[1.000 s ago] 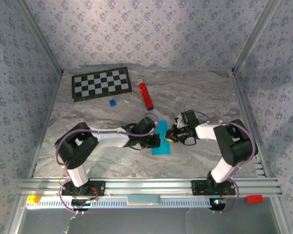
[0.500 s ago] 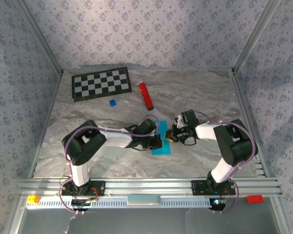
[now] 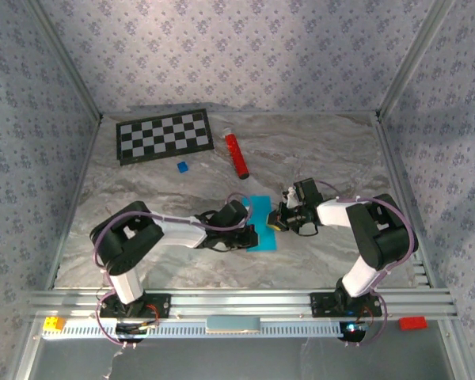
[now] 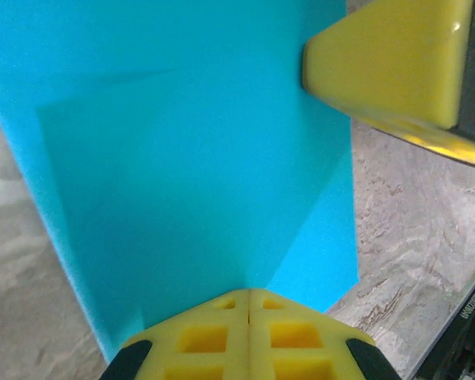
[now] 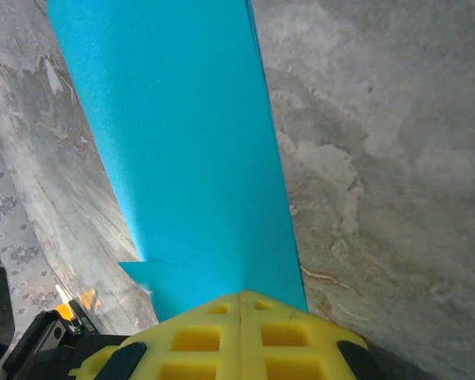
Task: Fold a paper plane with a square sheet of paper (pick it up from the middle)
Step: Fold the triangle a second time at the center of the table.
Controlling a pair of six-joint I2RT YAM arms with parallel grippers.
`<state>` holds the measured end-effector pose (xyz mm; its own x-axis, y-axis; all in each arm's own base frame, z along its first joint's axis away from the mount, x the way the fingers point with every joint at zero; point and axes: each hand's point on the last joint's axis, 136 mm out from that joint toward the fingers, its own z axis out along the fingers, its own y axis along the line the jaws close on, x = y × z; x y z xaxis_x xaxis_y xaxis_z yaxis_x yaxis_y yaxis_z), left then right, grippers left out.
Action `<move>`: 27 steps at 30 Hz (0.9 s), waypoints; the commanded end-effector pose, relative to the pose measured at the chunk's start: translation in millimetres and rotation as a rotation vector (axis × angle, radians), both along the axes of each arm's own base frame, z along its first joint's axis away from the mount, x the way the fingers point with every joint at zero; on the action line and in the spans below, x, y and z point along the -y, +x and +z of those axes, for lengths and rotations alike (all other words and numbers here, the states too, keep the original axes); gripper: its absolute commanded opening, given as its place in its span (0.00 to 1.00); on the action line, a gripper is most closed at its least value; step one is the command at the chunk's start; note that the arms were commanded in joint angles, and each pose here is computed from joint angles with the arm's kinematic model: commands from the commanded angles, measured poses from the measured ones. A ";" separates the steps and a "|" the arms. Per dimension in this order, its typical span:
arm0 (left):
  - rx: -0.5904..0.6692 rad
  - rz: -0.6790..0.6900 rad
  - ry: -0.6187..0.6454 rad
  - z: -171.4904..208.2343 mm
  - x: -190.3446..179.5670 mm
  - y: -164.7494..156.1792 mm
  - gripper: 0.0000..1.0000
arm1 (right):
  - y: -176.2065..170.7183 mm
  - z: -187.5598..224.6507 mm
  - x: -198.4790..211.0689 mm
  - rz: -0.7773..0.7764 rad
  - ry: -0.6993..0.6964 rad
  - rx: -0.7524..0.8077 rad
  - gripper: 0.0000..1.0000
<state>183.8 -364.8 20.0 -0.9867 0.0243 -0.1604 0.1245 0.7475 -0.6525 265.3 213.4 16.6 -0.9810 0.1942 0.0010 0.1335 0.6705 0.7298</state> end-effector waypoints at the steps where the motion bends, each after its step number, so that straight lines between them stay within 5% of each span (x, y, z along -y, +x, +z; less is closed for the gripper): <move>1: -0.076 -0.036 0.187 -28.7 -40.1 -32.5 0.01 | -14.1 -32.8 25.5 -0.046 -0.142 -0.083 0.00; 15: 0.198 -0.034 0.054 61.1 -13.1 18.5 0.05 | -4.9 -11.3 13.1 0.003 -0.089 -0.004 0.01; 20: 0.193 -0.048 0.027 63.8 -1.4 42.2 0.05 | -2.6 -8.0 10.4 0.015 -0.079 0.000 0.02; 27: 0.150 -0.116 0.151 31.7 -2.3 46.4 0.03 | 1.2 -2.7 6.8 0.032 -0.073 0.014 0.04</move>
<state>238.2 -367.7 67.2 -0.9385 0.0944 -0.3322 0.2741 0.7887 -0.5503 268.0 211.6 18.8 -0.9853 0.1685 -0.0297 0.0970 0.6933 0.7141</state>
